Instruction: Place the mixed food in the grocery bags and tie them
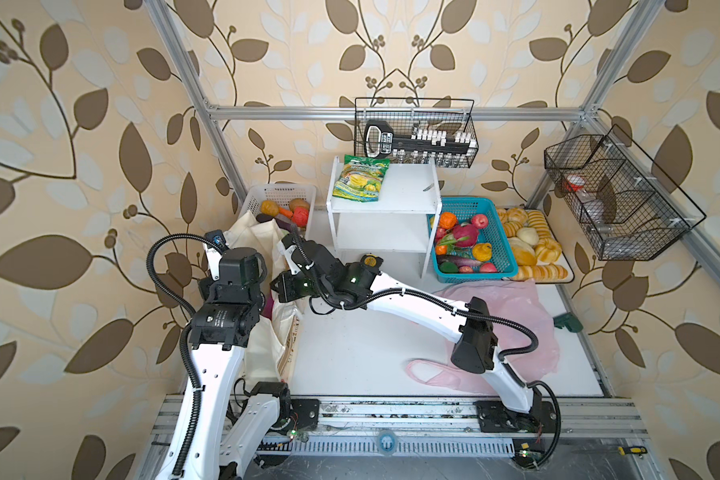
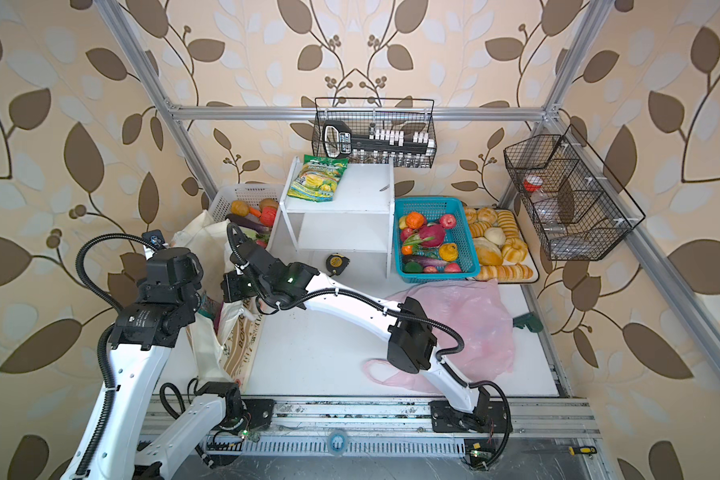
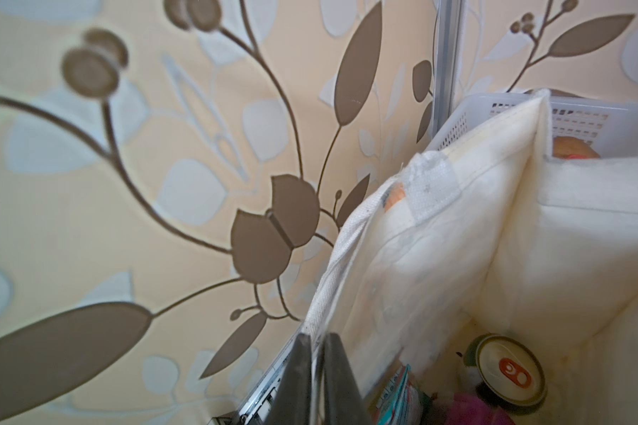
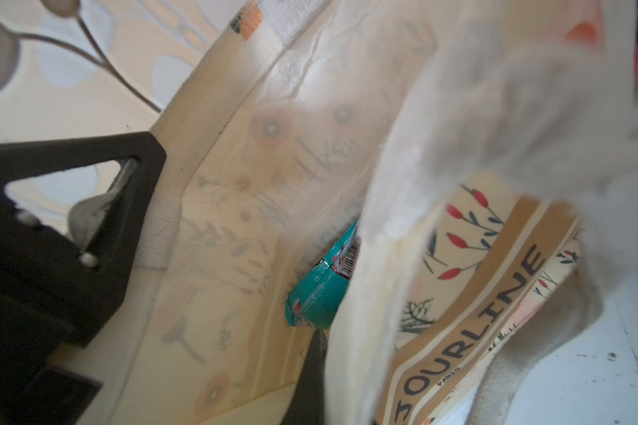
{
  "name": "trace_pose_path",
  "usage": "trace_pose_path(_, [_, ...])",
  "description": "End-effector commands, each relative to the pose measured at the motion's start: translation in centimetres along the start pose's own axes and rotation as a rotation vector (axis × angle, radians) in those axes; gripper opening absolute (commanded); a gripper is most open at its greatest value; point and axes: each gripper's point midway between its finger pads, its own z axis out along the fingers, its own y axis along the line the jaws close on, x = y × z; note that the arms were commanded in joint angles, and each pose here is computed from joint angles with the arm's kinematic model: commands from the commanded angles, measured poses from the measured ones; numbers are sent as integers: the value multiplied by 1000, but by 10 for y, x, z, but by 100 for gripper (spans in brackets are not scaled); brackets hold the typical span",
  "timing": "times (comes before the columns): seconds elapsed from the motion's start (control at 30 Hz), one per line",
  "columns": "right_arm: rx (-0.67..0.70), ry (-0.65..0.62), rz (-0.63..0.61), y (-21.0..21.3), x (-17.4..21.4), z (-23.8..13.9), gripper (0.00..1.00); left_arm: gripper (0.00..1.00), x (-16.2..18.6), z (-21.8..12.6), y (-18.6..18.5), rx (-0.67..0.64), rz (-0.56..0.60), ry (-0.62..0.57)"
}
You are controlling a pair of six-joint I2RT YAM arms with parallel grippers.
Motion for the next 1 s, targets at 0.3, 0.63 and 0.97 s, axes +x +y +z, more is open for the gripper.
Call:
trace_pose_path(0.3, [-293,-244,-129,83,-47,4,0,0,-57,8,45,-244,-145,-193])
trace_pose_path(0.63, [-346,-343,-151,73,-58,28,0,0,-44,36,58,-373,-99,-162])
trace_pose_path(0.97, [-311,-361,-159,52,-60,41,0,0,-29,70,67,-440,-99,-48])
